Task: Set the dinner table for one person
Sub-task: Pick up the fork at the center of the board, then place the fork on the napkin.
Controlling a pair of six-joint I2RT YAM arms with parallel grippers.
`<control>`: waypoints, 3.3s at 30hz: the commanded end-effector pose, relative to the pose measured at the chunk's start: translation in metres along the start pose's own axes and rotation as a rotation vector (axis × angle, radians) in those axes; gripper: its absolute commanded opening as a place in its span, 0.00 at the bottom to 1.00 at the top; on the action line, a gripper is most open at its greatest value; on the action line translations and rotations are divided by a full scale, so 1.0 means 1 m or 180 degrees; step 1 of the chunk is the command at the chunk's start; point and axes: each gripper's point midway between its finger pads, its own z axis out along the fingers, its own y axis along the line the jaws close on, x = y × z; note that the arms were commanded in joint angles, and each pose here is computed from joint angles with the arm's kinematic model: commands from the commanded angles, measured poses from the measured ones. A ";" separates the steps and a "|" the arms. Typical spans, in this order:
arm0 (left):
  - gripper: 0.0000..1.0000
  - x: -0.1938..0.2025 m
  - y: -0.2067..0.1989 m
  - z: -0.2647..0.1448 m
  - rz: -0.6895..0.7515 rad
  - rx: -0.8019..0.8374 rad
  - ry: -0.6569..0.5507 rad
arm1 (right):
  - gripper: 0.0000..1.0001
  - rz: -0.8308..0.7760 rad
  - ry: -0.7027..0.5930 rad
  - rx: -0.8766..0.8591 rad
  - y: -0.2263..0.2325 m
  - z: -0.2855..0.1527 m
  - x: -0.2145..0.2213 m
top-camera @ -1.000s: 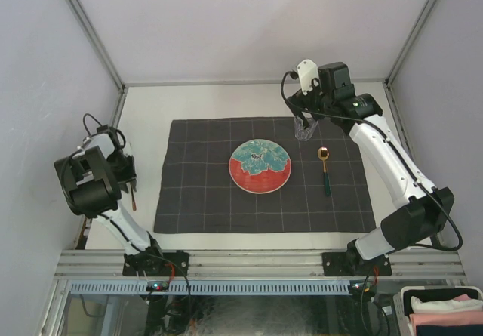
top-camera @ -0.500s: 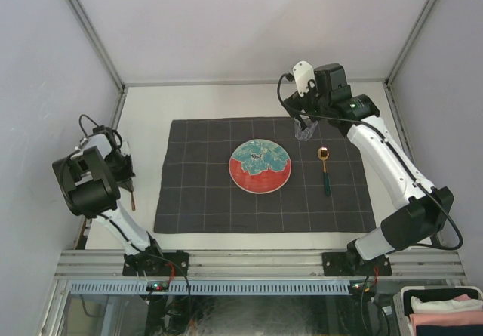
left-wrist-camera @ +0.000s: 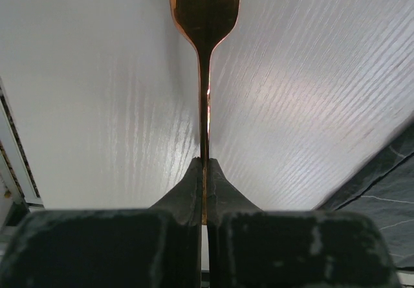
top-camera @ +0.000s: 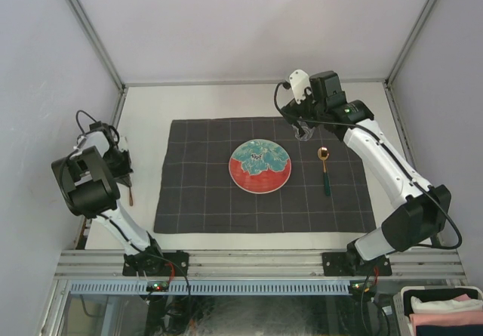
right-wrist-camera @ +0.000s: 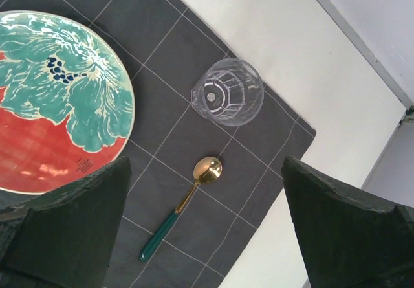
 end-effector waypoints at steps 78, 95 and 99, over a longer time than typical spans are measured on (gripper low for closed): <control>0.00 0.046 -0.269 -0.086 0.0945 0.1220 -0.0282 | 1.00 0.0595 -0.0087 0.0371 -0.040 -0.029 0.050; 0.00 0.068 -0.266 -0.062 0.0789 0.1186 -0.0151 | 1.00 0.0648 -0.0042 0.0334 -0.039 -0.026 0.057; 0.00 0.067 -0.273 -0.056 0.0804 0.1208 -0.0097 | 1.00 0.0620 -0.0023 0.0345 -0.039 -0.029 0.058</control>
